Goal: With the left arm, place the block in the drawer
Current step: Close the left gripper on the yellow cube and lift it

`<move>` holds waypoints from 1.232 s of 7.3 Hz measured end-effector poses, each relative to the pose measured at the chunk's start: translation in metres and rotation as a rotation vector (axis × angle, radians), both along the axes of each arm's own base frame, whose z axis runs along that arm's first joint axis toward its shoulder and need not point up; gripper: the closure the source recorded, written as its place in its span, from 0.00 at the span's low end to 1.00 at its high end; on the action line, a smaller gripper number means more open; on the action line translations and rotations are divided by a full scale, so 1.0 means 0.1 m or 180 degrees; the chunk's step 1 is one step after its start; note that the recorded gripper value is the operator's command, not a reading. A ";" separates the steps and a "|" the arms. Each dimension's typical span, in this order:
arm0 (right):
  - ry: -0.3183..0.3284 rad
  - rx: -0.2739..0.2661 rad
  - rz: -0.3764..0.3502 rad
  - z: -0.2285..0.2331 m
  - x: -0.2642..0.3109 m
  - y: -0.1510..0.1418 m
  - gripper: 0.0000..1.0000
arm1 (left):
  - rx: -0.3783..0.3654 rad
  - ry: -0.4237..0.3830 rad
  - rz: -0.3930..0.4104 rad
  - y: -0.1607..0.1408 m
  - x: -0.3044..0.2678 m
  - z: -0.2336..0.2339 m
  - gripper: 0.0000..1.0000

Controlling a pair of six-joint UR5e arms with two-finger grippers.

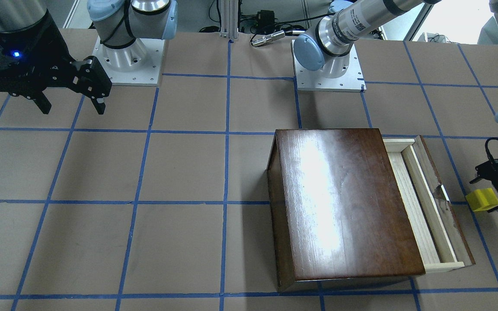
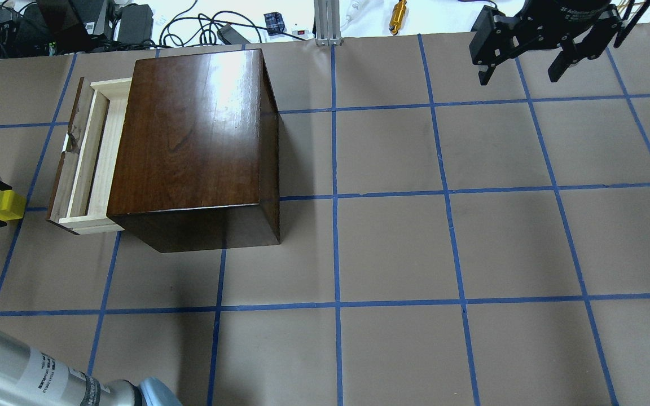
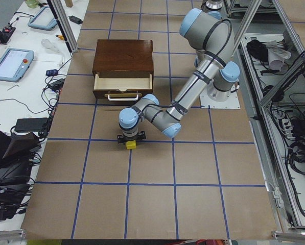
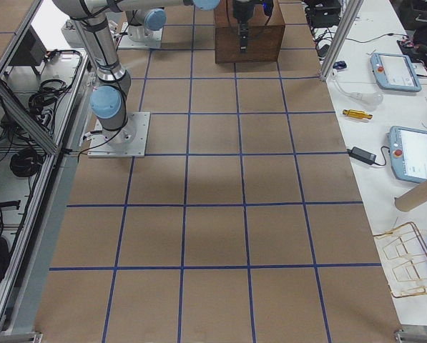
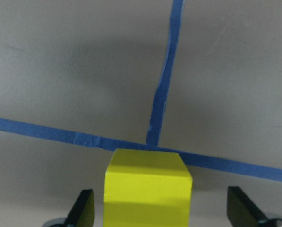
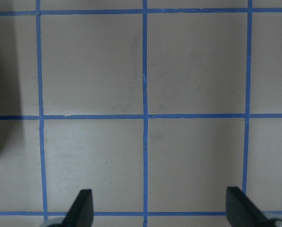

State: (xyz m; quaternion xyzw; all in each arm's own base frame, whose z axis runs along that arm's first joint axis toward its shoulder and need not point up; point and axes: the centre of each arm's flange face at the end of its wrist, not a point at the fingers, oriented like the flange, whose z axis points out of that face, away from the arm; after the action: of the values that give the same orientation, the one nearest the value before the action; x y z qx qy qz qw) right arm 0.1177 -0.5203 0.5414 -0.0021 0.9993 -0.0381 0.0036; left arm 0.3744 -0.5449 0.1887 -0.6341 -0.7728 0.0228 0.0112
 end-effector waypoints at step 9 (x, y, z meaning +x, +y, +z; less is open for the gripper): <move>0.0001 -0.0003 0.0001 0.01 0.00 0.00 0.00 | -0.0062 -0.0043 -0.0117 -0.04 0.05 -0.08 0.41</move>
State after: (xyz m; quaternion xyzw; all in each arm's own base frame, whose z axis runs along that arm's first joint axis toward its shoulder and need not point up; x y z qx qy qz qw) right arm 0.1177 -0.5198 0.5420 -0.0022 0.9992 -0.0386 0.0035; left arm 0.3791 -0.5487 0.1811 -0.6484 -0.7608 0.0257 0.0002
